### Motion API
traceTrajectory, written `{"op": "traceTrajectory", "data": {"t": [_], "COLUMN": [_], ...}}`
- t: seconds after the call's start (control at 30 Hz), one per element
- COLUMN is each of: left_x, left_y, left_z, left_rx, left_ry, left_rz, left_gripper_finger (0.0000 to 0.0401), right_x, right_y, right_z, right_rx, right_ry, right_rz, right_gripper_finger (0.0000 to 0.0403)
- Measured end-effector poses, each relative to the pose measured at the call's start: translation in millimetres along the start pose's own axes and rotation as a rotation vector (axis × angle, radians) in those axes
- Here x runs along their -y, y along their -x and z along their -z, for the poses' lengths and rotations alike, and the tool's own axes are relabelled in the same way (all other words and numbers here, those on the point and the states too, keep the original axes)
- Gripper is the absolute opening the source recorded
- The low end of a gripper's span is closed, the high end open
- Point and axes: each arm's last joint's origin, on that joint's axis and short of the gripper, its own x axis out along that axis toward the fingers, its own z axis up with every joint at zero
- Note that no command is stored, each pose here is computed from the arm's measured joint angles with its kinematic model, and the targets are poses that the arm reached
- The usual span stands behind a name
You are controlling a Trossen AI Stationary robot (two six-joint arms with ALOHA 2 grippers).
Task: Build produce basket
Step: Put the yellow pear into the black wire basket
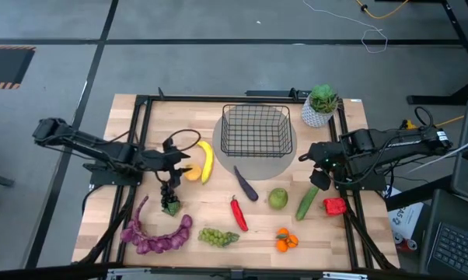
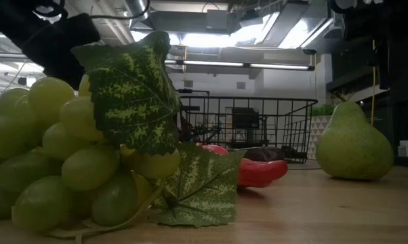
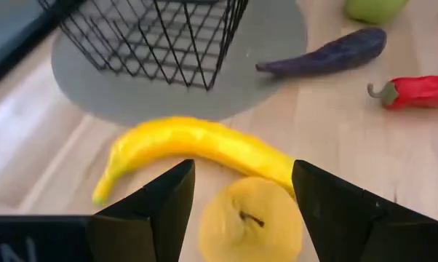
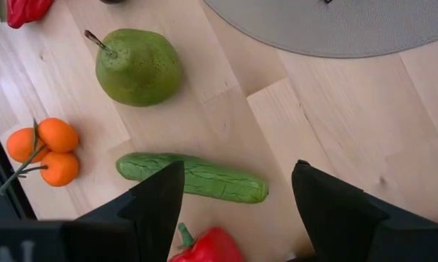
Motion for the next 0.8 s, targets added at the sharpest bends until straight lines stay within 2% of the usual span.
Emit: {"op": "traceTrajectory", "data": {"t": [0.2, 0.5, 0.8], "left_x": [2, 4, 5], "left_y": [-6, -14, -16], "left_z": [9, 14, 15], "left_rx": [-0.081, -0.131, -0.141], "left_ry": [0.028, 0.033, 0.185], "left_rz": [-0.026, -0.046, -0.052], "left_gripper_finger": [0.0227, 0.0227, 0.0227], "right_x": [0, 0, 0], "right_y": [0, 0, 0], "right_z": [0, 0, 0], "right_rx": [0.000, 0.001, -0.002], "right_ry": [0.001, 0.004, 0.004], "right_rz": [0.000, 0.001, 0.003], "right_gripper_finger": [0.0255, 0.0255, 0.0255]}}
